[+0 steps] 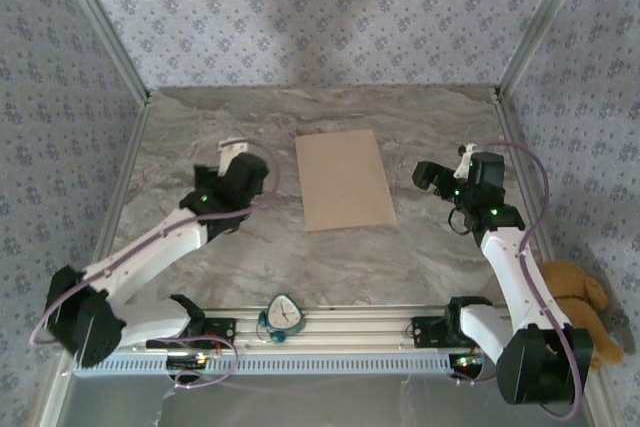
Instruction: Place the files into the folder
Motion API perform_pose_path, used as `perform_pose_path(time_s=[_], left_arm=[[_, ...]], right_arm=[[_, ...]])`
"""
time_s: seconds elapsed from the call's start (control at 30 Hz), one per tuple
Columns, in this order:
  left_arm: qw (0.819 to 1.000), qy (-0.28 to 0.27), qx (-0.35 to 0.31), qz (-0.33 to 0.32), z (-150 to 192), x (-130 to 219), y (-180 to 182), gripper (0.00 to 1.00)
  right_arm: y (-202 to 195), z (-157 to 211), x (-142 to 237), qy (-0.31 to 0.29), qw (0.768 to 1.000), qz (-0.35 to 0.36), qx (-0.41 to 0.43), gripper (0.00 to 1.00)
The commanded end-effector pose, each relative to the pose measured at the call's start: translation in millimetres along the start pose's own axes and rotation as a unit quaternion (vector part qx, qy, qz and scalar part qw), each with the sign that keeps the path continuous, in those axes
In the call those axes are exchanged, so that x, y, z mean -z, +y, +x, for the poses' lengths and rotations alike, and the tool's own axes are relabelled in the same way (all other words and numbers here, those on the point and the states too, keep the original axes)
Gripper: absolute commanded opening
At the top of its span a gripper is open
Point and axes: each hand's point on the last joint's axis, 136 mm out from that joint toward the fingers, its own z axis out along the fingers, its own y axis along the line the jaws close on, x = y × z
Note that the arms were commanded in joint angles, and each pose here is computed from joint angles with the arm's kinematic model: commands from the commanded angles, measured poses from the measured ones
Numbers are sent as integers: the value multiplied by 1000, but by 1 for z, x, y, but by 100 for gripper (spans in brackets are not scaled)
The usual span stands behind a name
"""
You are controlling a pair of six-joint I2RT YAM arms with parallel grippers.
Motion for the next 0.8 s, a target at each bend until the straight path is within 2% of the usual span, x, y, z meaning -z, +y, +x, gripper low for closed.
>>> perform_pose_path(time_s=[0.0,0.1,0.23,0.37,0.57,0.77], left_arm=[[998,-52,29,-35,4,-8,34,100],[996,-52,33,-59,34,-21,60,100],[995,-25,58,-79,74,-39,85,100],[994,-12,85,-72,98,-53,97,100],[994,-43,94,-36,91,-64,97,100],[994,-60,89,1,80,-81,85,100]], right_arm=[[-28,-16,-7,-51,997,63,18,100],[-43,-18,-16,-62,994,86,34,100],[-66,-15,-28,-80,985,132,74,100],[-72,-8,-44,-85,981,132,116,100],[-88,1,-69,-97,974,144,143,100],[-79,-6,-76,-141,967,118,176,100]])
